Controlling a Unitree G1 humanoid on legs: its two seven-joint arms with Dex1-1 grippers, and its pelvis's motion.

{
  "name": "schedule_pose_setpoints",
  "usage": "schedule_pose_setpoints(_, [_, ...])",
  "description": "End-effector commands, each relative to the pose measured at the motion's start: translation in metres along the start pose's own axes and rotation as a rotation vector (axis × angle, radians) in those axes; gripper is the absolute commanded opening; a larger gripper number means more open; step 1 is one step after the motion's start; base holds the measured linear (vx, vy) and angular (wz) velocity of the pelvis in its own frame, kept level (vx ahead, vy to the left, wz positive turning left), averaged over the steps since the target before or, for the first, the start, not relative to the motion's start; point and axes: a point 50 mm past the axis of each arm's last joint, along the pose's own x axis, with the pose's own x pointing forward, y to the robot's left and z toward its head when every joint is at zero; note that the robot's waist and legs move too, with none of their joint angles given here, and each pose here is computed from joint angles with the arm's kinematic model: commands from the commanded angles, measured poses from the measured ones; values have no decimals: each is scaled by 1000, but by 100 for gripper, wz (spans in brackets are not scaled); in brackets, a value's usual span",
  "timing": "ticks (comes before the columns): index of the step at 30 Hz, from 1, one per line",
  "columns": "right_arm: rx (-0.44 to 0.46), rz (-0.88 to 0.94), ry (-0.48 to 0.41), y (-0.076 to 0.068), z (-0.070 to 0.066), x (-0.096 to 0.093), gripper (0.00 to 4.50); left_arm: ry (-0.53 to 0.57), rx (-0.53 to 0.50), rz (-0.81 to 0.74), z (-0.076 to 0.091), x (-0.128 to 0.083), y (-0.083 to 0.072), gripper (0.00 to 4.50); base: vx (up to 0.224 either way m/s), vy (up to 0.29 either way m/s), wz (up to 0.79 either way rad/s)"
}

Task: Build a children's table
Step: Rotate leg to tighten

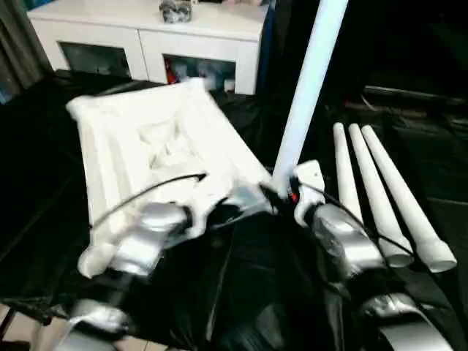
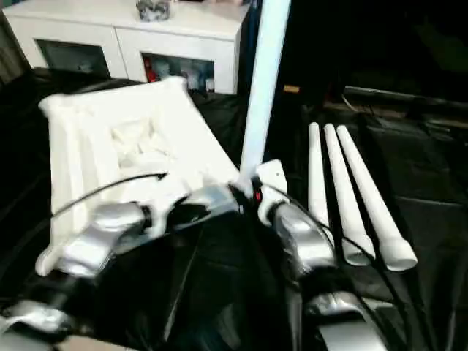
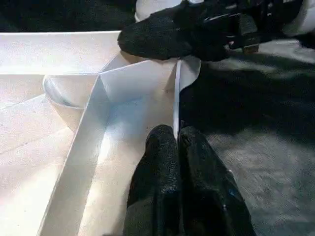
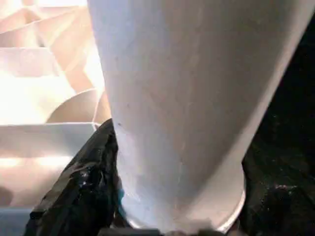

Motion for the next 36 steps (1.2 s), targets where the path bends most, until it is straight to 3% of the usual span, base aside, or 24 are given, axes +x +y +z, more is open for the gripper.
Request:
schedule_pose_setpoints(1, [19,87,54,28,-14,7,325,-62,4,-43,13,14,-13,0,0,0,0])
schedule_pose_setpoints(4, [34,109,26,29,-10,9,345,-49,24,-49,12,13,-12,0,0,0,0])
schedule_pose_setpoints(6, [-5,146,-3,25,-5,7,382,-31,50,-65,9,8,-10,0,0,0,0])
schedule_pose_setpoints(14, [-159,507,-26,23,-1,-18,382,17,147,-199,-2,-14,-1,0,0,0,0])
schedule_pose_setpoints(17, [-184,682,-5,23,-1,-34,382,44,173,-258,-7,-26,4,0,0,0,0])
schedule_pose_setpoints(21, [-196,779,23,22,-2,-43,382,54,187,-301,-8,-33,6,0,0,0,0])
schedule_pose_setpoints(32, [-213,955,125,21,-4,-60,285,96,201,-407,-16,-51,11,0,0,0,0])
schedule_pose_setpoints(36, [-188,952,127,23,-5,-61,274,98,195,-385,-17,-51,12,0,0,0,0])
